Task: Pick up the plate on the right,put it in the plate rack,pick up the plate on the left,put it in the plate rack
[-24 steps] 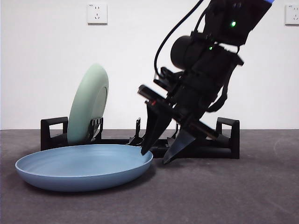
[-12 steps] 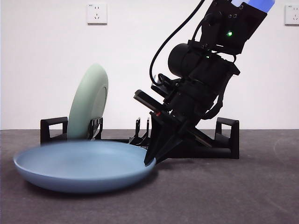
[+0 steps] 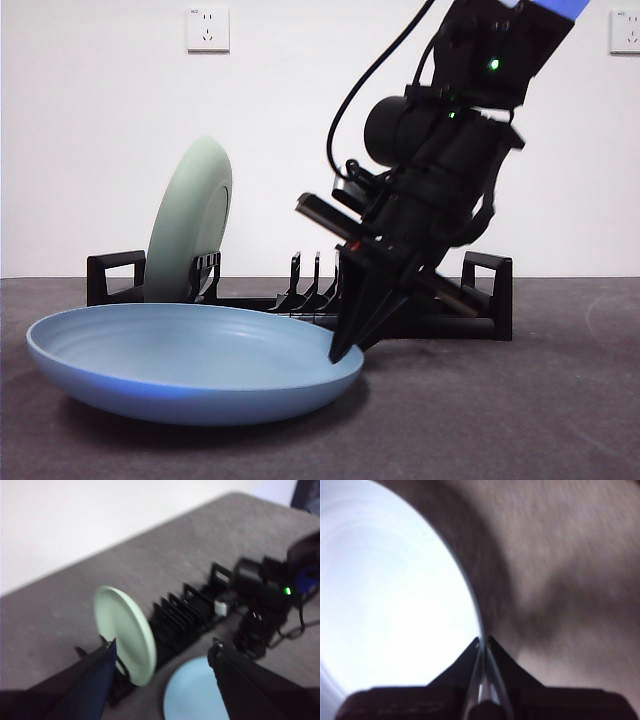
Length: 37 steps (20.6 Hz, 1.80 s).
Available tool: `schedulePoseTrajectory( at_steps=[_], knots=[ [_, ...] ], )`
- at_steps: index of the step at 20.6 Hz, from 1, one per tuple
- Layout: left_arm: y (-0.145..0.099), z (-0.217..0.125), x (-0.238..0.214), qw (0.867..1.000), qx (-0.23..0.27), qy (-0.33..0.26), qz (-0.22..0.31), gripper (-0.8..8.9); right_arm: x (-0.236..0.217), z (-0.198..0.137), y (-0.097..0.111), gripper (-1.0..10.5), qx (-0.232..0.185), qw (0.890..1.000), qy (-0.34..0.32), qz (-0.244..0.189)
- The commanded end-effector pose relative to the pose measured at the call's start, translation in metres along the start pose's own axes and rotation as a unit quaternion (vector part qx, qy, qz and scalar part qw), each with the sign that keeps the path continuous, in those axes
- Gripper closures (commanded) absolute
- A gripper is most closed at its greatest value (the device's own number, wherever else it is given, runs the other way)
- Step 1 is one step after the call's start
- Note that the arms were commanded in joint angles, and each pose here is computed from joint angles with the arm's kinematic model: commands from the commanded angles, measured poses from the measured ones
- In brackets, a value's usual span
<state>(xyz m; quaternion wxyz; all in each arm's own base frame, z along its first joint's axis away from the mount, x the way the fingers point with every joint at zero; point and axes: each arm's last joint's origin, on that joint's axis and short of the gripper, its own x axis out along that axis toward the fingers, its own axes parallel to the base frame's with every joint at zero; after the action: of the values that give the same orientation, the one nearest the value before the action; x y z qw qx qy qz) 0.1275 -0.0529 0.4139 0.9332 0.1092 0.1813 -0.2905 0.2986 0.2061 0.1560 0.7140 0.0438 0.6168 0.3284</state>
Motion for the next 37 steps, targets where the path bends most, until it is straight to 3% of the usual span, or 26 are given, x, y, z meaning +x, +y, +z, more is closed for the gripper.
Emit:
schedulePoseTrajectory(
  at_steps=[1,6,11,13,17,21,24,28,30,34,37],
  knots=[
    [-0.006,-0.001,0.008,0.999,0.012,0.016,-0.028,5.0,-0.02,-0.002,0.009,9.6,-0.009,1.0,-0.016,-0.002],
    [-0.021,-0.001,0.026,0.995,0.035,0.048,-0.084,5.0,-0.056,-0.006,0.023,9.6,-0.028,0.998,-0.055,-0.025],
    [-0.051,-0.002,0.047,0.976,0.122,0.079,-0.164,5.01,-0.105,-0.014,0.034,9.6,-0.041,0.991,-0.124,-0.035],
    [-0.073,-0.006,0.058,0.959,0.19,0.105,-0.182,5.01,-0.123,-0.017,0.03,9.6,-0.032,0.988,-0.144,-0.039],
    [-0.127,-0.019,0.081,0.908,0.345,0.165,-0.173,5.01,-0.138,-0.021,0.012,9.6,0.006,0.989,-0.134,-0.055],
    [-0.159,-0.029,0.099,0.877,0.42,0.194,-0.128,5.03,-0.14,-0.023,0.008,9.6,0.011,0.991,-0.124,-0.058],
    [-0.175,-0.039,0.117,0.859,0.45,0.218,-0.111,5.03,-0.141,-0.024,0.008,9.6,0.009,0.991,-0.122,-0.058],
    [-0.19,-0.052,0.142,0.844,0.462,0.247,-0.117,5.03,-0.142,-0.025,0.009,9.6,0.009,0.991,-0.121,-0.056],
    [-0.196,-0.058,0.153,0.839,0.465,0.257,-0.119,5.03,-0.145,-0.027,0.008,9.6,0.005,0.993,-0.114,-0.034],
    [-0.202,-0.059,0.162,0.845,0.46,0.245,-0.117,5.06,-0.156,-0.03,0.005,9.6,0.008,0.992,-0.125,-0.003],
    [-0.199,-0.058,0.165,0.849,0.455,0.243,-0.115,6.4,-0.171,-0.036,0.003,9.6,0.011,0.99,-0.143,-0.007]
  ],
)
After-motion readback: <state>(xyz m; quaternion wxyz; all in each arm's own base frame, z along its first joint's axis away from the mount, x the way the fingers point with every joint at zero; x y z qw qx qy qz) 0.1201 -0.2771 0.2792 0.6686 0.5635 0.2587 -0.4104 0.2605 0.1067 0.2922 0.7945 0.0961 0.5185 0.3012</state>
